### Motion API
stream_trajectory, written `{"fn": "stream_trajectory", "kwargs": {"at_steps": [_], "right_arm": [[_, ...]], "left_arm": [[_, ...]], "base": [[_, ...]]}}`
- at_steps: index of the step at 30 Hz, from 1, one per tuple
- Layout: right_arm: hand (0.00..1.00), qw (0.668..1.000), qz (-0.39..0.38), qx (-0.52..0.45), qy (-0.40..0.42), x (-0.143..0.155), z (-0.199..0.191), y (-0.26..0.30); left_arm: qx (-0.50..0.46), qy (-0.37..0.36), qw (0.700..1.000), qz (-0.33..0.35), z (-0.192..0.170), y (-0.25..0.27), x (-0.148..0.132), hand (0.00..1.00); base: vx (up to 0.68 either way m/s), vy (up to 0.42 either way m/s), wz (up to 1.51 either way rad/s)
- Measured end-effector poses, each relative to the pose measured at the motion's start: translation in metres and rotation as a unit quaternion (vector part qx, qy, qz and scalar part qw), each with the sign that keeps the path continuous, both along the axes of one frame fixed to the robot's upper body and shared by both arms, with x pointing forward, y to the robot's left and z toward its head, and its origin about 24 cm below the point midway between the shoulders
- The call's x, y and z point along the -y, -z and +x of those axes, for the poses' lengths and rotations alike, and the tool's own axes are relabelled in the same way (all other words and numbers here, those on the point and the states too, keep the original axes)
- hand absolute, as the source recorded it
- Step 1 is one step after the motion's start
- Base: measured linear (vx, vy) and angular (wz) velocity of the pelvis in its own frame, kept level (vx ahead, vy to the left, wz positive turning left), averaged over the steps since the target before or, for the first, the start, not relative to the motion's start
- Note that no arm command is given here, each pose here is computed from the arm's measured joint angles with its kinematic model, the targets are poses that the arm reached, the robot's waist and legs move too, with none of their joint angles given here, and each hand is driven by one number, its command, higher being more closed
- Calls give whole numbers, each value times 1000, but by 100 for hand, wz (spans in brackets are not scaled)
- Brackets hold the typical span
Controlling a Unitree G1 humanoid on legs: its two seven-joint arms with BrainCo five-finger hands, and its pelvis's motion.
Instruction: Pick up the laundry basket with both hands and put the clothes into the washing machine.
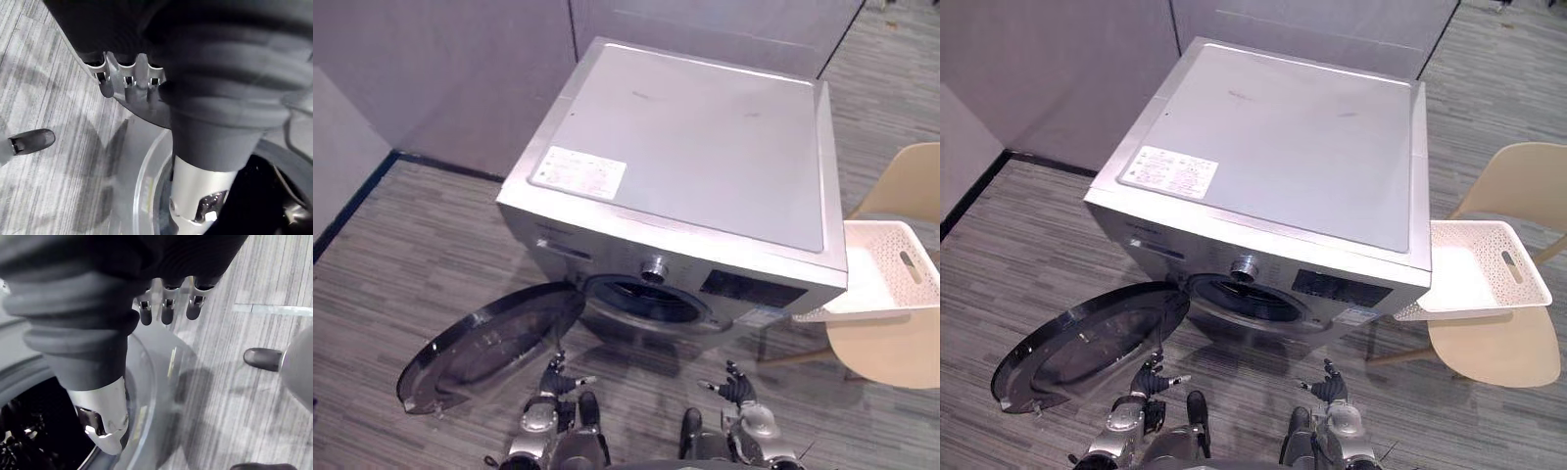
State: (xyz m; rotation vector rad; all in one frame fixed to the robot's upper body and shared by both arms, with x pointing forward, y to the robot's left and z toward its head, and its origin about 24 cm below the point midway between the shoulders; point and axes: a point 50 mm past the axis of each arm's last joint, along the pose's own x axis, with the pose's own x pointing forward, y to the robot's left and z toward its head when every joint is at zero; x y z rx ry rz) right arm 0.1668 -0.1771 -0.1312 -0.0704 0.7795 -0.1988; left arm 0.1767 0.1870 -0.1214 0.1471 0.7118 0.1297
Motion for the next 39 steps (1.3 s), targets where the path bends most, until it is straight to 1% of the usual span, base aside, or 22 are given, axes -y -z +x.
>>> {"fn": "stream_trajectory", "kwargs": {"at_steps": [3, 5, 7, 8, 9, 11, 13, 15, 18, 20, 22, 23, 27, 28, 29, 31, 33, 35, 37, 39], "right_arm": [[0, 1000, 4, -12, 1, -2, -7, 4], [0, 1000, -3, 20, -5, 1, 14, -7], [0, 998, -16, 60, -5, 4, 40, -21], [0, 998, -17, 67, -4, 4, 42, -23], [0, 997, -23, 74, -3, 8, 46, -26], [0, 998, -21, 54, 3, 9, 34, -19], [0, 999, -13, 40, 15, 6, 24, -13], [0, 999, -20, 29, 32, 11, 15, -9], [0, 999, -21, 5, 36, 14, 1, -3], [0, 999, -11, -5, 35, 6, -5, 1], [0, 999, -5, -5, 37, 3, -8, 2], [0, 999, -5, -6, 37, 3, -8, 2], [0, 1000, -2, -2, 25, -3, -4, 1], [0, 1000, -1, 4, 19, -5, 1, -1], [0, 1000, -1, 5, 18, -5, 2, -1], [0, 1000, -2, 11, 17, -6, 7, -3], [0, 1000, -2, 22, 15, -7, 15, -7], [0, 999, -5, 33, 10, -8, 24, -12], [0, 999, -7, 38, 4, -8, 28, -13], [0, 999, -11, 39, -2, -10, 30, -14]], "left_arm": [[-1, -12, 1000, 8, -8, 0, -8, 0], [-9, -30, 999, 11, -16, 3, -11, 0], [-2, -21, 1000, 1, -10, 2, 0, 0], [-2, -19, 1000, 1, -10, 2, 2, 0], [7, -14, 1000, -8, -3, 0, 12, 0], [23, 2, 1000, -18, 2, -4, 24, 0], [31, 8, 999, -18, 7, -6, 27, 0], [28, 14, 999, -19, 3, -5, 29, 0], [20, 29, 999, -20, -1, -3, 35, 0], [16, 46, 999, -11, 0, -2, 35, 0], [28, 68, 997, 1, 10, -7, 36, 0], [40, 80, 996, 4, 18, -11, 39, 0], [109, 76, 991, 20, 45, -36, 37, 0], [146, 70, 986, 25, 55, -50, 37, 0], [154, 69, 985, 26, 57, -53, 37, 0], [221, 61, 973, 33, 76, -81, 38, 0], [287, 50, 955, 60, 96, -111, 31, 0], [346, 10, 934, 84, 114, -141, 13, 0], [390, -40, 912, 120, 130, -170, -11, 0], [414, -78, 895, 149, 136, -188, -32, 0]], "base": [[-78, -12, 57], [-202, -38, -34], [-272, -19, -33], [-318, -67, -5], [-276, -64, 5], [-369, -71, 38], [-322, -54, 52], [-244, 57, 0], [-139, 168, -16], [-85, 154, -11], [-63, 143, 5], [-60, 134, 15], [-9, 78, 8], [57, 13, 2], [88, -5, -3], [98, -12, -6], [99, -28, -6], [78, -56, -10], [49, -60, -15], [36, -54, -17]]}}
